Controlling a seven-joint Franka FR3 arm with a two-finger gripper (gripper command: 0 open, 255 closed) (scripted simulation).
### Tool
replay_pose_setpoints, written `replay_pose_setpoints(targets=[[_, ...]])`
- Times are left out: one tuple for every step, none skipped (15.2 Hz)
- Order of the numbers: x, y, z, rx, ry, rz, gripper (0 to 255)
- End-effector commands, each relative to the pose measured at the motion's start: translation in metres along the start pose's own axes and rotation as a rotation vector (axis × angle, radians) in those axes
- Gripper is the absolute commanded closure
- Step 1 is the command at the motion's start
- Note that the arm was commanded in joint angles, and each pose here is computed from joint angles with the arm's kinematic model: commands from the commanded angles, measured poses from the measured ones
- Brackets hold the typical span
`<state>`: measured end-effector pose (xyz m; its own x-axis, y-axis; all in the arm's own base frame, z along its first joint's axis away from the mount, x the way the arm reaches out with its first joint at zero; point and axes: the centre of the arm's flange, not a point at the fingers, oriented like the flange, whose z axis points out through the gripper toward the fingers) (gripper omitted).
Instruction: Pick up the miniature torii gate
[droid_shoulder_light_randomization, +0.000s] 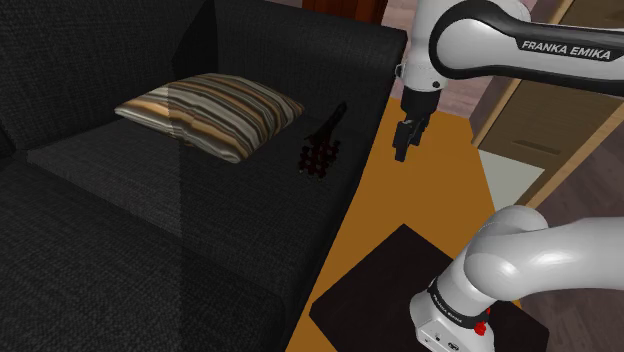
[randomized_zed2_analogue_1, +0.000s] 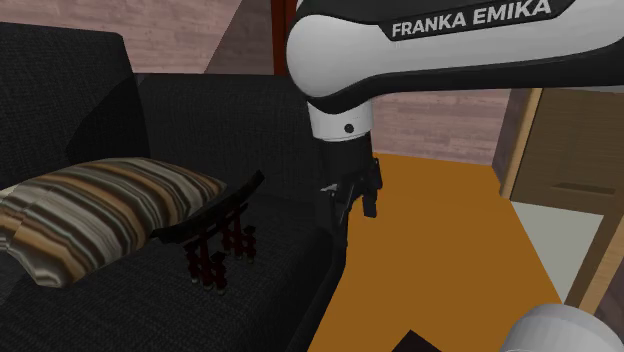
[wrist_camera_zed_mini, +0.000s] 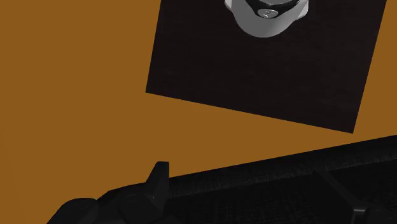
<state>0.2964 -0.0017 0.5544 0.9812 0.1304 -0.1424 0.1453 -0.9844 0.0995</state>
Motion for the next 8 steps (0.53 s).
replay_pose_setpoints(targets=[[0.000,0.000,0.000,0.000,0.000,0.000,0],[0.013,-0.006,-0.004,0.001,-0.011,-0.010,0],[0.025,-0.012,-0.009,0.003,-0.022,-0.020,0],[0.038,-0.018,-0.013,0.004,-0.033,-0.030,0],[0.050,-0.024,-0.017,0.006,-0.045,-0.041,0],[0.063,-0.030,-0.021,0.007,-0.056,-0.051,0],[0.076,-0.036,-0.025,0.009,-0.067,-0.061,0],[0.088,-0.043,-0.028,0.010,-0.078,-0.071,0]])
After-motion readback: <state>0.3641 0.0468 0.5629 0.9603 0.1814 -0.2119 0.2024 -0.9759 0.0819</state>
